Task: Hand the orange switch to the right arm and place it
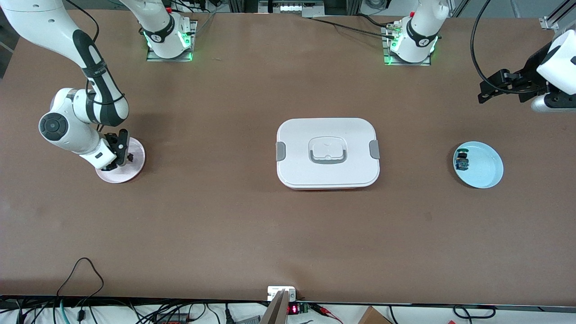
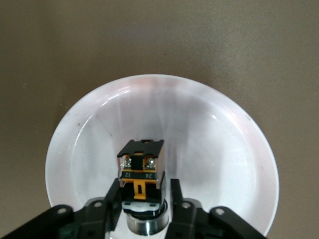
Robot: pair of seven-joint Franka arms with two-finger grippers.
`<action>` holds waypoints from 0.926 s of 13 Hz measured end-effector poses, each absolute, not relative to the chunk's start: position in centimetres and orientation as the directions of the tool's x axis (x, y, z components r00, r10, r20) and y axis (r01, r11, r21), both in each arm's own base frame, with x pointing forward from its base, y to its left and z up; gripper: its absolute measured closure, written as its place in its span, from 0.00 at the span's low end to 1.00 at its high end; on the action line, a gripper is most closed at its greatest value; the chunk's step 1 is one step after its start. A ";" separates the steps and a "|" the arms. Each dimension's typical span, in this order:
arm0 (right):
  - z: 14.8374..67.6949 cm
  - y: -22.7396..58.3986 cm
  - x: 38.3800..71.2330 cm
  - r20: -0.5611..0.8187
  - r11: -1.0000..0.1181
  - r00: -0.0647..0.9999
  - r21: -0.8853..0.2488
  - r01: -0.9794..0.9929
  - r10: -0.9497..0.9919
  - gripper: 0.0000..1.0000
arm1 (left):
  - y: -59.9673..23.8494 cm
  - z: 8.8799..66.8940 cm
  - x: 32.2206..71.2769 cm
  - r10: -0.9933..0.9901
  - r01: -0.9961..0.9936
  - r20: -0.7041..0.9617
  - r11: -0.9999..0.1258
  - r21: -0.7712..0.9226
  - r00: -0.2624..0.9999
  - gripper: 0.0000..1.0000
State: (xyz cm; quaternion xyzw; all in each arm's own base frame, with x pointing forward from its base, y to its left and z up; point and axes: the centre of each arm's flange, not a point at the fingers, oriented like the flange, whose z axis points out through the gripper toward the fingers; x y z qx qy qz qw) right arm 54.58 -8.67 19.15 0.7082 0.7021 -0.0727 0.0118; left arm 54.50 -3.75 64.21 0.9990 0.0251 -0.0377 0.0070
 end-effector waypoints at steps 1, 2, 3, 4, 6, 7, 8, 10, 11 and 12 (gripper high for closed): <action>19.2 -8.8 54.6 -0.120 -0.023 0.013 -0.082 0.996 0.993 0.42 | -3.7 64.2 54.5 0.051 0.052 -0.074 -0.999 0.010 0.996 0.00; 19.3 -9.0 54.6 -0.121 -0.034 0.025 -0.078 0.996 0.992 0.31 | -3.6 64.2 54.6 0.051 0.051 -0.075 -0.999 0.003 0.996 0.00; 19.6 -9.3 54.7 -0.121 -0.042 0.033 -0.070 0.997 0.992 0.22 | -3.5 64.0 54.7 0.052 0.051 -0.076 -0.999 -0.018 0.996 0.00; 20.2 -9.4 55.0 -0.122 -0.045 0.038 -0.057 0.997 0.992 0.11 | -3.4 63.8 54.8 0.053 0.050 -0.075 -0.998 -0.038 0.996 0.00; 22.3 -9.4 55.7 -0.122 -0.068 0.064 -0.031 0.997 0.990 0.00 | -3.5 63.7 55.0 0.050 0.046 -0.072 -0.998 -0.051 0.996 0.00; 23.8 -9.2 56.0 -0.122 -0.092 0.088 -0.031 0.995 0.989 0.00 | -3.6 63.8 55.1 0.048 0.044 -0.069 -0.998 -0.051 0.996 0.00; 25.3 -8.8 56.3 -0.122 -0.126 0.120 -0.040 0.991 0.985 0.00 | -3.7 63.9 55.1 0.046 0.043 -0.067 -0.998 -0.050 0.997 0.00; 28.4 -7.9 57.0 -0.104 -0.221 0.215 -0.051 0.974 0.971 0.00 | -3.7 64.0 55.2 0.046 0.043 -0.063 -0.998 -0.050 0.997 0.00; 30.0 -7.4 57.4 -0.086 -0.271 0.265 -0.067 0.960 0.960 0.00 | -3.7 64.1 55.2 0.046 0.043 -0.062 -0.998 -0.050 0.997 0.00; 31.4 -6.9 57.8 -0.071 -0.324 0.318 -0.096 0.941 0.945 0.00 | -3.6 64.1 55.2 0.047 0.044 -0.061 -0.998 -0.050 0.997 0.00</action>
